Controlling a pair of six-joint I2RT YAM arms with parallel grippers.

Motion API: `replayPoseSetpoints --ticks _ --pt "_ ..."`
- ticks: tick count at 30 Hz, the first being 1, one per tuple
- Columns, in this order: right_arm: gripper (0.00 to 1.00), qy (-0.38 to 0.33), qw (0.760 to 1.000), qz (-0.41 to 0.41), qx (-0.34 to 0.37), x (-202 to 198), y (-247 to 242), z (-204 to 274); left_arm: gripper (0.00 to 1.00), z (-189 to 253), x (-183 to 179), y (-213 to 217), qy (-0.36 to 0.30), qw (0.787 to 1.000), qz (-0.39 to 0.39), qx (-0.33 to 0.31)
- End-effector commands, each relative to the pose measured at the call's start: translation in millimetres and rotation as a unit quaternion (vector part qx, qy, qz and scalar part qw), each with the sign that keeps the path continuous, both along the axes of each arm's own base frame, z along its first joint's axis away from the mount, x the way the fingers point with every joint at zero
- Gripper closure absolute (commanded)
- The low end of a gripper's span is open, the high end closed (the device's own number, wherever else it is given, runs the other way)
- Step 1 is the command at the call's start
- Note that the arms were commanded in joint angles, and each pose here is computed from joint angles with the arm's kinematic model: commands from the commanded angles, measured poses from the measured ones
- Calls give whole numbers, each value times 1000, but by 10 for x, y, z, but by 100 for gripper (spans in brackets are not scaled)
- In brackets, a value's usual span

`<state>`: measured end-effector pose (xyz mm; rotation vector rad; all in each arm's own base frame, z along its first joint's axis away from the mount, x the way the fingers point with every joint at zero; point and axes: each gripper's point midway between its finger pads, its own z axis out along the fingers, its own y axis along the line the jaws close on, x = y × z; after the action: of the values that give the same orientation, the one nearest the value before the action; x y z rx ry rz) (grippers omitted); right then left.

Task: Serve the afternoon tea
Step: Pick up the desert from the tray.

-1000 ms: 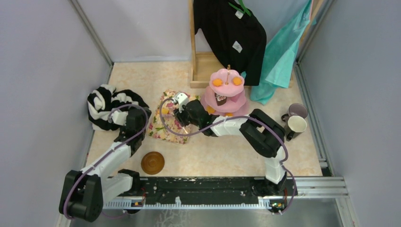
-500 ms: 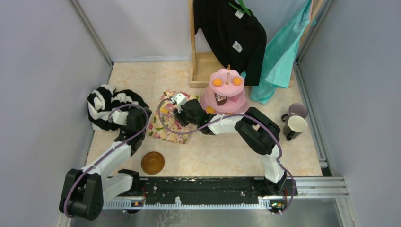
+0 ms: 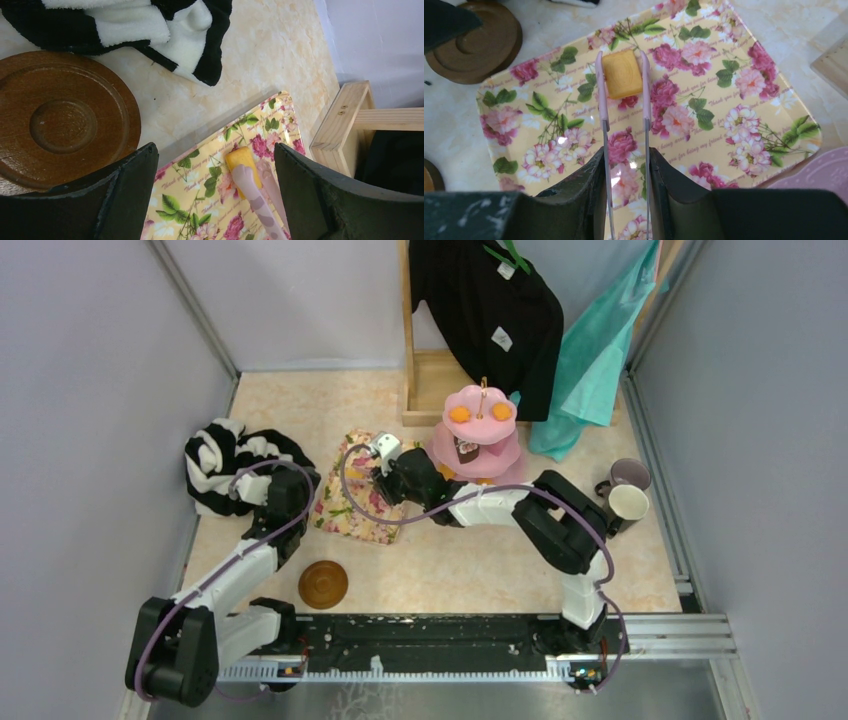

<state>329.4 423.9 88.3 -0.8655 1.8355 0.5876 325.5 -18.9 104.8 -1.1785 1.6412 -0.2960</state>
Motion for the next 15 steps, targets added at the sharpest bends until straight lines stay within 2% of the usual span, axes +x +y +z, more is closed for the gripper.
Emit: replayPoseSetpoints --ticks 1,10,15 --pt "88 -46 996 -14 74 49 0 698 10 73 7 6 -5 1000 1 3" --pt "89 -44 995 -33 78 -113 -202 778 10 66 -5 30 2 1000 3 13" --pt "89 -51 993 -65 79 -273 -472 925 10 97 7 6 0 1000 -4 13"
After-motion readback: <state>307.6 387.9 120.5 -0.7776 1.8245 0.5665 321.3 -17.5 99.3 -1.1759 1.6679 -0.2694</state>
